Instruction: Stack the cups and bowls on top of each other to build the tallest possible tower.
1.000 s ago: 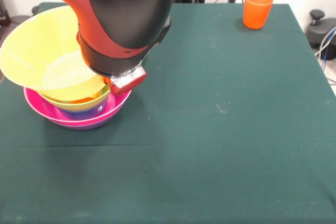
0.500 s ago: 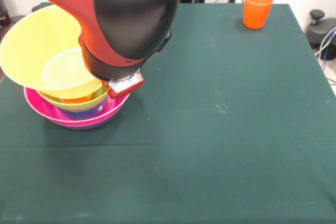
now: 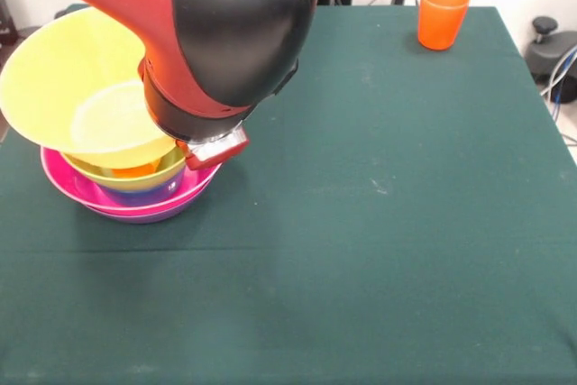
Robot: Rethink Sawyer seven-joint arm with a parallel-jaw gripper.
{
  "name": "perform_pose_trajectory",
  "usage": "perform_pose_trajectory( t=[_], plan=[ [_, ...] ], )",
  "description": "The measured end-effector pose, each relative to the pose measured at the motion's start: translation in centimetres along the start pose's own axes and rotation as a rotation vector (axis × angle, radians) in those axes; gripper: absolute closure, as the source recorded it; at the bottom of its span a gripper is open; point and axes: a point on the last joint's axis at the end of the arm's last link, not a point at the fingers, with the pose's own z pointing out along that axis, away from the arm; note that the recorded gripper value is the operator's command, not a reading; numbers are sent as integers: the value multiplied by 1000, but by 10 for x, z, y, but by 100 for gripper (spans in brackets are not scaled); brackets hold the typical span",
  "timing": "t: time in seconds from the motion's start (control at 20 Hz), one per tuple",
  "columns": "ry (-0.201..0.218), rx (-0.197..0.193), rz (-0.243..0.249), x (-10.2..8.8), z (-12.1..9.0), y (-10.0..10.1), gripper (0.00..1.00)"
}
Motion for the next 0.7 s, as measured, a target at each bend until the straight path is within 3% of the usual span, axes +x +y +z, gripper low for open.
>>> perform_pose_trajectory(
  t=[0.7],
  plan=[
    [-4,11,-10,19,-5,7,100]
  ],
)
